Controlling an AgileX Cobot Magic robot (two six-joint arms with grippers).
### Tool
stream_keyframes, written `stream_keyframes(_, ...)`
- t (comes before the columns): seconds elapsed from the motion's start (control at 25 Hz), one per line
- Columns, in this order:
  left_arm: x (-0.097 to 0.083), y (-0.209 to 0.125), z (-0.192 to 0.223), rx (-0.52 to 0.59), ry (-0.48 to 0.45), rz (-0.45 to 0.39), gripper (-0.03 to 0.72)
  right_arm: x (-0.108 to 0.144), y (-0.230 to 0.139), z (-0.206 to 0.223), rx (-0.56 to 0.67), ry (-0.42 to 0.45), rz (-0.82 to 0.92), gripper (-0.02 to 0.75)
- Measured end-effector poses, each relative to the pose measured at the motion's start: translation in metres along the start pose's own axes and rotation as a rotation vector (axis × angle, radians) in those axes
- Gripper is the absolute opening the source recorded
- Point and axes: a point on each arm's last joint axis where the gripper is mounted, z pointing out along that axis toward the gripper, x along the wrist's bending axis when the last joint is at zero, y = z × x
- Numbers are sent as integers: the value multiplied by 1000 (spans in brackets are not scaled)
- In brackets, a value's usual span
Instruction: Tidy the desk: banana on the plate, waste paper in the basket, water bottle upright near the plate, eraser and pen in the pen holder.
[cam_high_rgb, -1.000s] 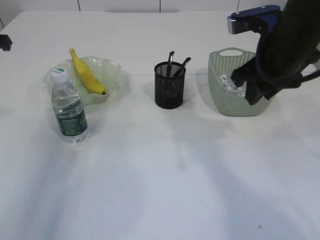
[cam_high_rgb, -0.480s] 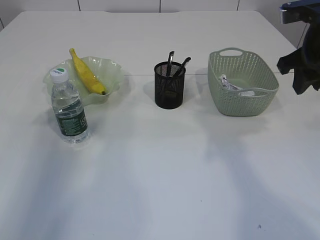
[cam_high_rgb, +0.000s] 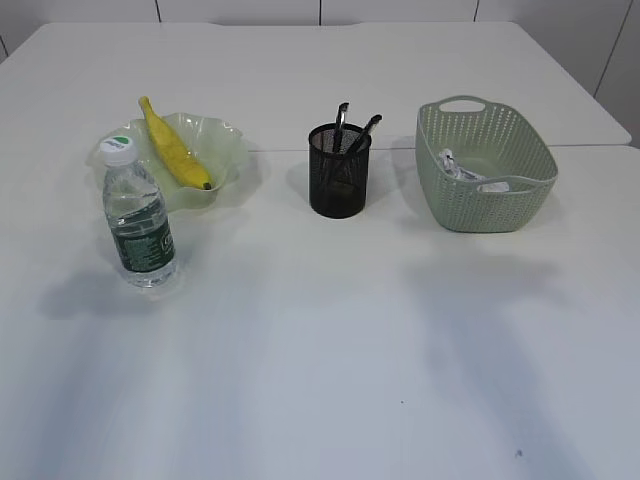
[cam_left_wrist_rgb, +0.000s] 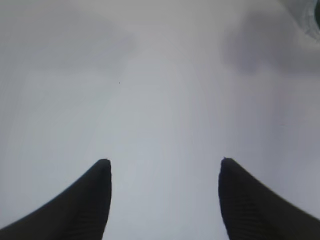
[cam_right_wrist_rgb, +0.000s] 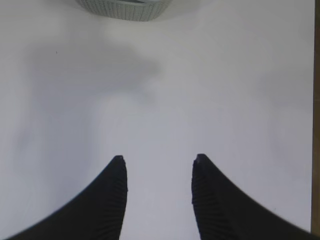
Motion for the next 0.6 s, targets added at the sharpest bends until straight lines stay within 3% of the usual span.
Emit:
stream_keyframes(0.36, 18, -53, -91, -282, -27, -53, 475, -5, -67, -49, -117, 0, 68, 325)
stream_keyframes(0.6, 24, -81, -115, -344, -33, -72, 470, -8, -113, -75, -192, 3, 142, 326)
